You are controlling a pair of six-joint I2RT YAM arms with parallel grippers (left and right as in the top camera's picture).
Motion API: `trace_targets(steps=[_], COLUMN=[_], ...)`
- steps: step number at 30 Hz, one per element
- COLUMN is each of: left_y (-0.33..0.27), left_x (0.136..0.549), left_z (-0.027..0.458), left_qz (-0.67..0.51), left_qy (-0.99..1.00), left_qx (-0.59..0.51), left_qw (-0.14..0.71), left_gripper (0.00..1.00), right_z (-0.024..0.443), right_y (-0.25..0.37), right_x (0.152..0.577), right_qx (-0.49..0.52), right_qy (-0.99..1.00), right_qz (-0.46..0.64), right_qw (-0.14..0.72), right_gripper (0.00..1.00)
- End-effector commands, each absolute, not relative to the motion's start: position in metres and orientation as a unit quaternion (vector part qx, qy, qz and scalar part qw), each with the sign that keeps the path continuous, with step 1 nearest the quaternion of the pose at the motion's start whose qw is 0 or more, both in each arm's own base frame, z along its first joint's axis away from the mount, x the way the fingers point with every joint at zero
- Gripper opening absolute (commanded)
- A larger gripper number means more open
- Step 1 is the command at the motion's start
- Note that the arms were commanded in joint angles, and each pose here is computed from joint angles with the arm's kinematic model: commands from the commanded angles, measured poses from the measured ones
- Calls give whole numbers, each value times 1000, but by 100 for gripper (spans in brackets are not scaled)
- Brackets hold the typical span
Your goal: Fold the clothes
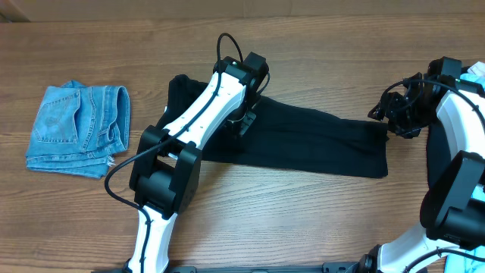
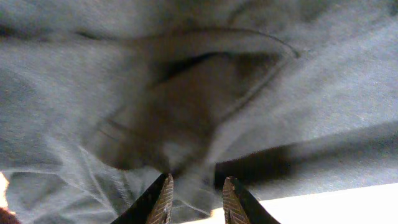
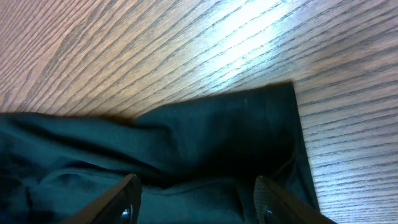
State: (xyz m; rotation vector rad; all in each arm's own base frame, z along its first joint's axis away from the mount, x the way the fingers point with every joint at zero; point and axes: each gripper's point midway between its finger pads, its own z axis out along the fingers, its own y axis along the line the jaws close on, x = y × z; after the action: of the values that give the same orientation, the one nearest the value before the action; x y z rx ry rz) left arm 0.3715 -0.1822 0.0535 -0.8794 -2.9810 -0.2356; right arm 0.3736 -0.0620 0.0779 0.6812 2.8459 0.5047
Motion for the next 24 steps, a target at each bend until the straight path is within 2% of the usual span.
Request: trace_targets(steps=[1,3,9,11,14,15,18,21,22,24], left_y=[-178,-178,-182,-183,-192,-197,-217,-203,-194,-188], left_x=[384,380,386,384,376,372,359,366,374,383], left_z=[64,65,75,70,65,65,65,76,85,95], left_qz=[-94,-91,-91,-79,-50,-33,22,-40,-78,-101], left_qy=[-956,-956,-955,-957,-959,-959,-959,-959,-956,-950], left_qx=[-277,-278,-279,-277,-280,-281,-284,-282,-280,-294], left_qw=[-16,-9,-28,-21,-9,-3,13,-3,-22,-42], left_gripper=[34,27,36,29,8,4,4,4,12,38], right_z=[91,91,91,91,91,91,91,91,91,91], right_y=[-65,-64,-65,-65,-65,-65,-65,-65,-65,-65], right_x=[376,376,376,376,376,376,376,376,376,376], right_qx=[227,227,227,227,227,227,227,227,227,227], right_qy=[953,953,953,953,953,953,953,953,953,953], right_qz=[169,169,169,169,169,169,169,169,169,169], right_qw=[106,106,108,108,108,108,108,107,108,108], right_gripper=[62,62,62,62,62,62,61,61,62,61])
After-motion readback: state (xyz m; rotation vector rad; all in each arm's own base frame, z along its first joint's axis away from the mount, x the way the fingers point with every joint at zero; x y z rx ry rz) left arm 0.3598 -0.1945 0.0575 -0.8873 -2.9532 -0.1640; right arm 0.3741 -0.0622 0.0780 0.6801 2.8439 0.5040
